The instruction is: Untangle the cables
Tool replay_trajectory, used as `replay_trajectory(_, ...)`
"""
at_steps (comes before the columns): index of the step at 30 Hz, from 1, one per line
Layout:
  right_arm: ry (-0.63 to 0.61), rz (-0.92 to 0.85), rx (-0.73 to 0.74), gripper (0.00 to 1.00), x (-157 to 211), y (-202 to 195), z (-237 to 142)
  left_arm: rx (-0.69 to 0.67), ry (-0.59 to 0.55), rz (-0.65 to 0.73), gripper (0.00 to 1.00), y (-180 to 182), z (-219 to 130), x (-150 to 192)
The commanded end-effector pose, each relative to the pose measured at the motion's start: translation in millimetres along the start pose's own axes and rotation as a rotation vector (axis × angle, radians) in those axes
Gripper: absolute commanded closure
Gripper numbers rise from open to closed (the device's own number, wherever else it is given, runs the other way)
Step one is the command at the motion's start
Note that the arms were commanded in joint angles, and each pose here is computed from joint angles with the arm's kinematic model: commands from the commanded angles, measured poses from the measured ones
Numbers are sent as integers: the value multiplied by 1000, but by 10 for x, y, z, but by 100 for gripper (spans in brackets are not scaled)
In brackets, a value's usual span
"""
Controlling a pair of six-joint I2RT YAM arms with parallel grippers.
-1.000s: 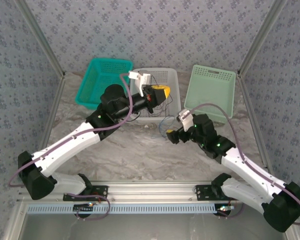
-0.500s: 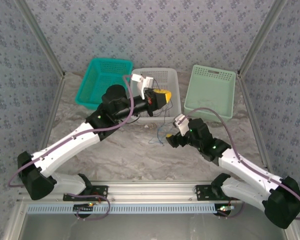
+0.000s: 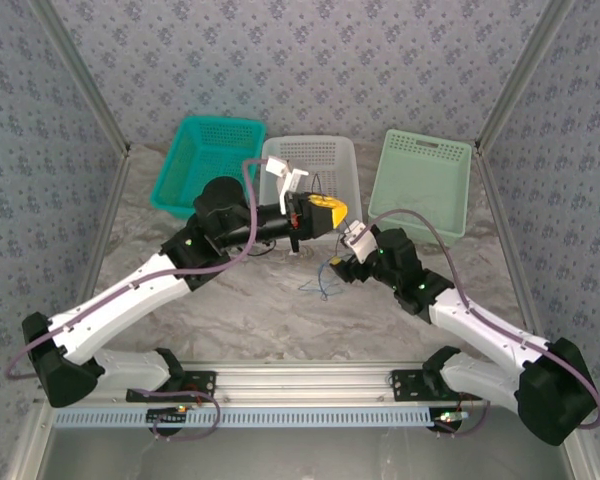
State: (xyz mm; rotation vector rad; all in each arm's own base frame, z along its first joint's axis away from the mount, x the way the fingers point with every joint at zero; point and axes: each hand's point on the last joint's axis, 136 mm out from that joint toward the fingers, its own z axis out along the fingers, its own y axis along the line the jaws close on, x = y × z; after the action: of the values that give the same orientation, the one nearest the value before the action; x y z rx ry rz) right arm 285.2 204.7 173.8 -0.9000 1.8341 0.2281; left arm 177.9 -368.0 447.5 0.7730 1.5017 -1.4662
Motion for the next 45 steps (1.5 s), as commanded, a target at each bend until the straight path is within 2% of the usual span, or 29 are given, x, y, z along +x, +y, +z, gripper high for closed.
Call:
replay_trajectory(1,-58,-57,-18,15,-125,4,-21,75,-36,52,100,-296,-127,-200)
replay_trajectory(3,-55,-58,-37,18,-132,14,-14,87,-35,46,100,-317,-126,-201)
replay_trajectory(5,-62,-46,-77,26,-153,81,-3,94,-41,44,100,-325,-121,-211)
replay_trajectory(7,-63,-40,-110,42,-161,147,20,93,-48,47,100,-324,-121,-225)
replay_trajectory(9,-43,-42,-117,67,-118,188,44,85,-51,55,100,-319,-134,-239)
replay_trajectory(12,-40,-31,-128,90,-71,233,29,63,-62,66,100,-282,-178,-276)
replay_trajectory(14,-24,-11,-109,100,-34,214,18,43,-76,68,100,-232,-211,-312)
replay_trajectory(19,133,155,-23,100,183,71,-57,-57,-125,80,100,24,-352,-551)
replay_trajectory(24,302,347,62,100,516,11,-208,-133,-198,121,100,245,-496,-1033)
replay_trajectory(29,341,460,111,100,669,-3,-322,-145,-236,140,100,407,-496,-1547)
replay_trajectory(35,400,523,115,100,897,89,-358,-160,-234,155,100,708,-330,-2044)
replay_trajectory(40,396,587,144,100,1072,121,-468,-191,-206,183,100,959,-132,-2272)
replay_trajectory(45,402,617,151,100,1184,152,-548,-164,-255,184,99,1097,-36,-2503)
